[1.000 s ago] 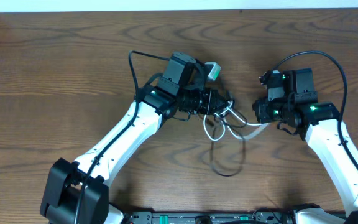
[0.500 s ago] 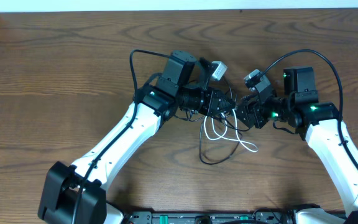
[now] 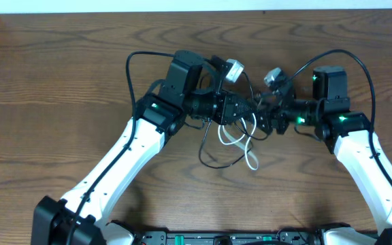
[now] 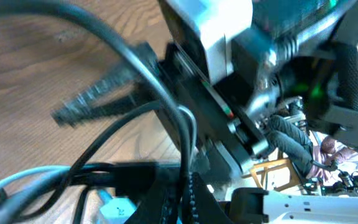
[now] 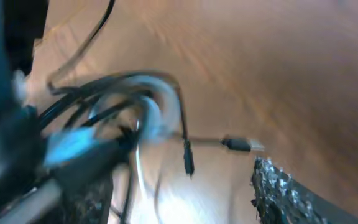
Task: Untangle cables
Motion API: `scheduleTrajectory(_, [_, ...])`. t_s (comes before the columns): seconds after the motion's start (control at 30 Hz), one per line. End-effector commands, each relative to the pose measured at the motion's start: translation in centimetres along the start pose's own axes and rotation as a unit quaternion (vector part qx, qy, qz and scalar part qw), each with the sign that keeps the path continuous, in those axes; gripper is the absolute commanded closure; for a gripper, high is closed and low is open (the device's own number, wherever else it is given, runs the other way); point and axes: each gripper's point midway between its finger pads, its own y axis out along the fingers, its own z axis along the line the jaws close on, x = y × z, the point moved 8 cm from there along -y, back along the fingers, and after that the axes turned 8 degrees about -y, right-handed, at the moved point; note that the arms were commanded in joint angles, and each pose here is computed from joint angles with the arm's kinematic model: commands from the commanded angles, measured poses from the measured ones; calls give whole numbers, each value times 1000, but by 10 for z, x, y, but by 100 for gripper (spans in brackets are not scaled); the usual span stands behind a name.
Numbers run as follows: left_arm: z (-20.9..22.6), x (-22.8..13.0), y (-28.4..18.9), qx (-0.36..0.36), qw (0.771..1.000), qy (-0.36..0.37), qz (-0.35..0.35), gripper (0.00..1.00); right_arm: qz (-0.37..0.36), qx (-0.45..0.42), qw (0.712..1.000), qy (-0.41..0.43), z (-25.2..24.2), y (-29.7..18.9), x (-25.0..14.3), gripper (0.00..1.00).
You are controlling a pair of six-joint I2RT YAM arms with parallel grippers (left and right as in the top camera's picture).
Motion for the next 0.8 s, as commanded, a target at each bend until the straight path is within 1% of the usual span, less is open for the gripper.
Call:
scheduleTrajectory(0.0, [-11, -6, 0, -24, 999, 22, 17, 93, -42, 35, 998, 13, 7, -2, 20, 47])
scheduleTrajectory(0.03, [-11, -3, -4, -18, 1000, 24, 9, 93, -46, 33, 998, 8, 6, -2, 22, 78])
scheduleTrajectory(0.07, [-8, -1, -8, -6, 1000, 22, -2, 93, -49, 31, 998, 4, 6, -3, 23, 99])
scheduleTrajectory(0.13, [1, 4, -19, 43, 998, 21, -30, 93, -46, 22, 999, 8, 3, -3, 22, 99])
scheduleTrajectory(0.17, [9, 6, -25, 82, 995, 19, -46, 93, -39, 8, 999, 18, 0, -3, 20, 99])
scheduleTrajectory(0.2, [22, 7, -33, 143, 987, 8, -69, 93, -27, -15, 999, 37, -4, -4, 16, 99])
scheduleTrajectory(0.23, [35, 8, -41, 206, 974, -6, -88, 93, -11, -46, 997, 60, -9, -4, 11, 99])
scheduleTrajectory(0.27, [47, 7, -50, 271, 957, -20, -105, 93, 11, -87, 992, 89, -15, -5, 4, 99])
scheduleTrajectory(0.3, [60, 6, -60, 335, 934, -36, -120, 93, 34, -135, 982, 124, -22, -7, -5, 99])
scheduleTrajectory(0.33, [70, 3, -69, 393, 908, -57, -134, 92, 60, -190, 967, 160, -29, -11, -15, 99])
scheduleTrajectory(0.37, [79, -1, -79, 451, 876, -84, -150, 93, 89, -257, 941, 202, -37, -17, -27, 99])
scheduleTrajectory(0.4, [85, -5, -87, 488, 850, -109, -163, 92, 109, -304, 917, 234, -41, -23, -36, 99])
scheduleTrajectory(0.43, [88, -9, -92, 511, 832, -128, -171, 93, 122, -335, 899, 254, -43, -27, -43, 99])
scheduleTrajectory(0.47, [89, -13, -93, 518, 827, -139, -169, 92, 131, -346, 892, 259, -43, -29, -46, 99])
scheduleTrajectory(0.5, [89, -14, -92, 512, 832, -141, -161, 93, 136, -344, 892, 259, -42, -29, -47, 99])
scheduleTrajectory(0.53, [87, -15, -88, 497, 843, -143, -151, 93, 138, -336, 895, 258, -41, -28, -48, 99])
scheduleTrajectory(0.57, [83, -16, -82, 466, 865, -135, -129, 93, 139, -320, 902, 253, -38, -26, -47, 98])
scheduleTrajectory(0.63, [66, -18, -61, 347, 933, -74, -56, 93, 139, -289, 917, 238, -34, -23, -45, 97])
scheduleTrajectory(0.67, [56, -19, -53, 287, 957, -38, -25, 92, 139, -278, 922, 232, -33, -22, -44, 96])
scheduleTrajectory(0.7, [49, -20, -49, 247, 969, -13, -7, 93, 139, -271, 925, 228, -32, -21, -44, 96])
scheduleTrajectory(0.73, [47, -20, -48, 235, 972, -5, -4, 93, 139, -271, 925, 227, -32, -21, -44, 95])
scheduleTrajectory(0.77, [49, -19, -49, 248, 969, -3, -10, 93, 139, -271, 925, 227, -32, -21, -44, 94])
